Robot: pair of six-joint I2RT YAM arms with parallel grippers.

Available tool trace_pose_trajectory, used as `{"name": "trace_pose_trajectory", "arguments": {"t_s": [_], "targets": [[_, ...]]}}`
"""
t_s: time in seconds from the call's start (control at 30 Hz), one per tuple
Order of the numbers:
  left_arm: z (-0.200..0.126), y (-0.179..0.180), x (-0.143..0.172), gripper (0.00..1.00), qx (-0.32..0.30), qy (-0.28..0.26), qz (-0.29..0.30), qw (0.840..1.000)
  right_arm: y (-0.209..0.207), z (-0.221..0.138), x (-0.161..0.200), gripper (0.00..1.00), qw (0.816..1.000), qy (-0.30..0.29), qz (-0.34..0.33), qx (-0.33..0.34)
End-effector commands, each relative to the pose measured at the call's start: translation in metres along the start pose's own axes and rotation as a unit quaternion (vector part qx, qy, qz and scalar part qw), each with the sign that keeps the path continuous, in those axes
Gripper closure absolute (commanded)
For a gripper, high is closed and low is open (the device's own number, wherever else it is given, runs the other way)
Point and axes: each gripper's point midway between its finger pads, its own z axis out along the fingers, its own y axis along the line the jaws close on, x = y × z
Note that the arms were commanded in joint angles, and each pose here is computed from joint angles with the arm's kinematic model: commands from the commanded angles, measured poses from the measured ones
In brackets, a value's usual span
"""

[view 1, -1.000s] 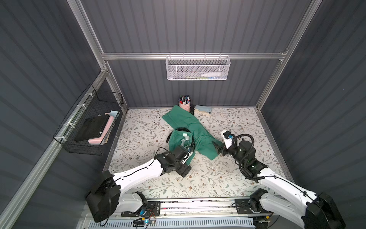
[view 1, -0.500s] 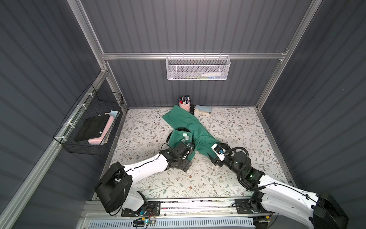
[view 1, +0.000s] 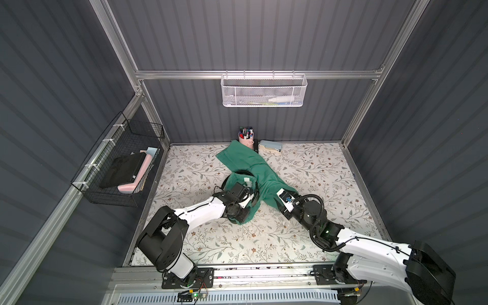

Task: Remove the belt from the trousers
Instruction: Adjust the trousers at the center of the board.

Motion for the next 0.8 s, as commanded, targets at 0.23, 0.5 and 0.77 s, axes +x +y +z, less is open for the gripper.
{"name": "trace_pose_trajectory", "arguments": {"t_s": [0.23, 0.5, 0.77], "targets": [[-0.125, -0.039, -0.053, 1.00, 0.207, -0.028, 0.059, 0.976, -0.018, 0.036, -0.020, 0.31, 0.993, -0.007, -0.099, 0.064], [-0.141, -0.039, -0.069, 1.00, 0.278, -0.038, 0.040, 0.959, -0.007, 0.072, -0.032, 0.30, 0.983, -0.029, -0.169, 0.064], [-0.157, -0.031, -0.074, 1.00, 0.306, -0.042, 0.027, 0.951, 0.008, 0.106, -0.034, 0.32, 0.975, -0.062, -0.202, 0.065]]}}
